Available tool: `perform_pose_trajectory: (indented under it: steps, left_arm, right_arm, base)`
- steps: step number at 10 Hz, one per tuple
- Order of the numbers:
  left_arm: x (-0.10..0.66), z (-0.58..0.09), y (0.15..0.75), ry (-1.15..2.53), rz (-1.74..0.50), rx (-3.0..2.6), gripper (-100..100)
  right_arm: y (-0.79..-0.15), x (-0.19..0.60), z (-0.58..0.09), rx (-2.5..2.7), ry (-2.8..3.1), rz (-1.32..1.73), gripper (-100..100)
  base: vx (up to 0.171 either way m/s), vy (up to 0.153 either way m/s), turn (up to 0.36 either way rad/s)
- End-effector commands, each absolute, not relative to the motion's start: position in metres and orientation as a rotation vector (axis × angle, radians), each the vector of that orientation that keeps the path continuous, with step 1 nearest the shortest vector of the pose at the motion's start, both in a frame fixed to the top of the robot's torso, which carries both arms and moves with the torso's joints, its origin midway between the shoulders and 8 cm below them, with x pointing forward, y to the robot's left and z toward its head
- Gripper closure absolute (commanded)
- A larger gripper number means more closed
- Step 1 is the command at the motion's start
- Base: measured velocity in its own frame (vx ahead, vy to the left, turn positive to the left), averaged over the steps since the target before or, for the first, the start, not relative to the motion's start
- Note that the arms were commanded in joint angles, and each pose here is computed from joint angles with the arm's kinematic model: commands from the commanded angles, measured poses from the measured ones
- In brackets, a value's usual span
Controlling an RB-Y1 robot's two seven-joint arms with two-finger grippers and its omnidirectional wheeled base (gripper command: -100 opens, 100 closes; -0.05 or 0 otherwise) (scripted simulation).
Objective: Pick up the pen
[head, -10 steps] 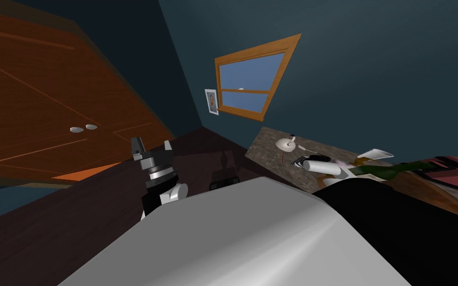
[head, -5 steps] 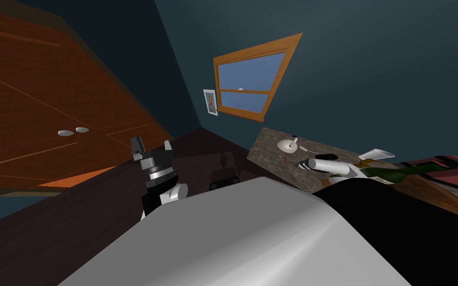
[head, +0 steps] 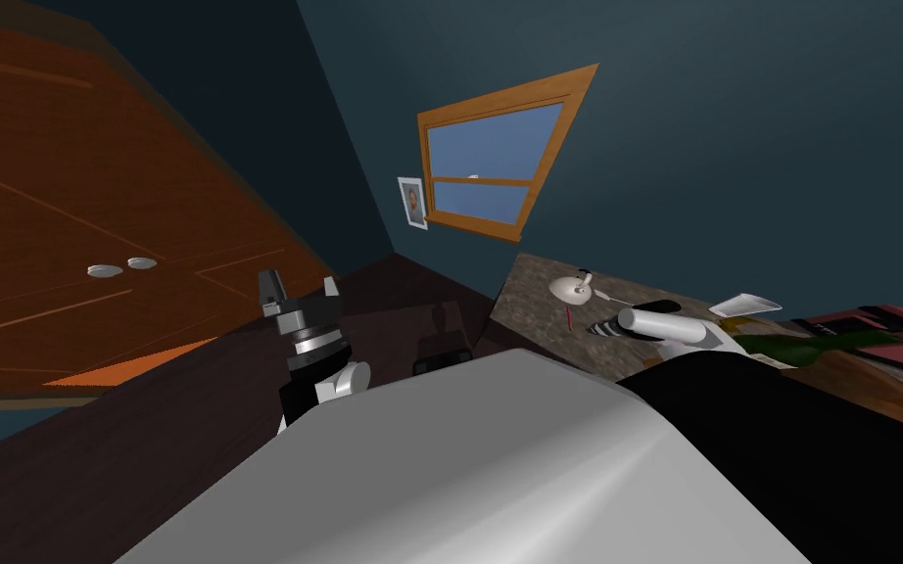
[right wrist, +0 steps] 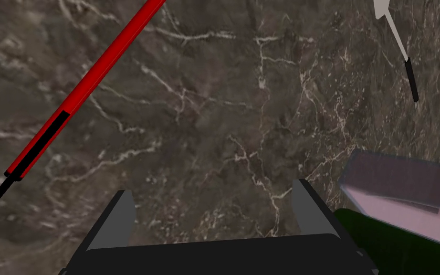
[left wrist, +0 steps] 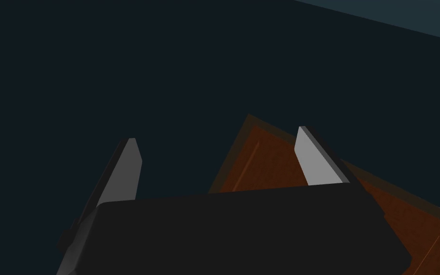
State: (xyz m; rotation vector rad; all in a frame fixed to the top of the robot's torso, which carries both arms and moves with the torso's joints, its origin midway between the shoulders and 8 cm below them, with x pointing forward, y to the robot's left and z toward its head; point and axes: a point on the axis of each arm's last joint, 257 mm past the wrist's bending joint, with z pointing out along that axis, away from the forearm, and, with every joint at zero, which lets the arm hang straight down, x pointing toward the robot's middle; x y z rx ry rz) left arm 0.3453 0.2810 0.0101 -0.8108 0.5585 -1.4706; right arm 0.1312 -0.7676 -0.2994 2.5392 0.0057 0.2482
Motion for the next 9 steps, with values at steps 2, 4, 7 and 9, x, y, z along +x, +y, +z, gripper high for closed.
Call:
perform_pose_trajectory:
  steps: [2,4,7,9]
  left_arm:
    - [0.345,0.010,0.281,0.558,-1.471,-0.811,0]
    - [0.345,0.010,0.281,0.558,-1.471,-0.811,0]
    - [0.345,0.010,0.281,0.558,-1.471,-0.811,0]
    - [0.345,0.010,0.281,0.558,-1.471,-0.811,0]
  right_arm:
    - [-0.767,0.116,-0.301,2.598,-0.126,0.224,-100]
    - [-0.765,0.107,-0.301,2.638,-0.235,0.213,-100]
    - [-0.758,0.096,-0.304,2.691,-0.347,0.180,-100]
    - [-0.752,0.090,-0.305,2.727,-0.448,0.168,-100]
  base:
    - [0.056,0.017,-0.028]
    - [0.105,0.026,-0.059]
    - [0.060,0.017,-0.031]
    - [0.096,0.022,-0.053]
